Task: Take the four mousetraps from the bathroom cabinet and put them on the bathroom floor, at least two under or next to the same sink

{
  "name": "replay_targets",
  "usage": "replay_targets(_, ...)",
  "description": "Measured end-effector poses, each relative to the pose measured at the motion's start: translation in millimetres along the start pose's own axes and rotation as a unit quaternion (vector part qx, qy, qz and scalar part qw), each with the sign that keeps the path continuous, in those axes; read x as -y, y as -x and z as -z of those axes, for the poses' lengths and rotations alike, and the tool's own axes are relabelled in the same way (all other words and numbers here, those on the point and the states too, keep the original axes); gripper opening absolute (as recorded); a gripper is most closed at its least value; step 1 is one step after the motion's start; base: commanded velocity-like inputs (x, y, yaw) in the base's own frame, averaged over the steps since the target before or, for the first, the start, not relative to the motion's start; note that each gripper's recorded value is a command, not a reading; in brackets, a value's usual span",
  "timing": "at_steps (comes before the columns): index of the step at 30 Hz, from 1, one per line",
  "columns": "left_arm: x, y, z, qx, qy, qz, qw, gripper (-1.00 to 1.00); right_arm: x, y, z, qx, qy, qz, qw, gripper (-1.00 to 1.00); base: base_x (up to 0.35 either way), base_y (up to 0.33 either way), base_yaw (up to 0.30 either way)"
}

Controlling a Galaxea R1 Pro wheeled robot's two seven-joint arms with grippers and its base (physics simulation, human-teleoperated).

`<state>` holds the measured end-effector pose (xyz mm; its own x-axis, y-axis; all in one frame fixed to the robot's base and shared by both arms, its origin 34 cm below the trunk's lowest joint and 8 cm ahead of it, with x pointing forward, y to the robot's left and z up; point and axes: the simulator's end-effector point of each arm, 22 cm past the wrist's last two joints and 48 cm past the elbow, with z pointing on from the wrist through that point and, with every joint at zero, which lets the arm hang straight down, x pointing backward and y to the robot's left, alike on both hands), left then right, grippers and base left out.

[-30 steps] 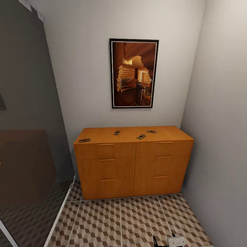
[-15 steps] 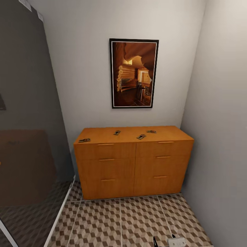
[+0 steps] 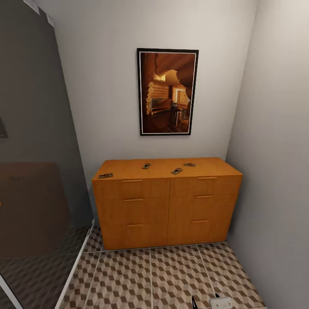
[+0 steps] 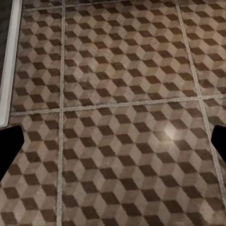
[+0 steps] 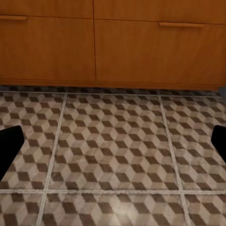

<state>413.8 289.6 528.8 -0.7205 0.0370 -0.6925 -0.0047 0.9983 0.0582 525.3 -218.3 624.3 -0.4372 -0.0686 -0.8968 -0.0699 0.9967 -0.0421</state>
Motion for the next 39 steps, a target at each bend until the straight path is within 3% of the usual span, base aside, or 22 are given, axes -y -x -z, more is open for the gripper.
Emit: replay_targets(39, 1.3, -0.1, 0.0, 0.0, -0.002, -0.001, 1.0, 1.0, -0.3, -9.9, 2.2, -0.012, -0.001, -0.002, 0.9999, 1.0, 0.0, 0.0, 0.0)
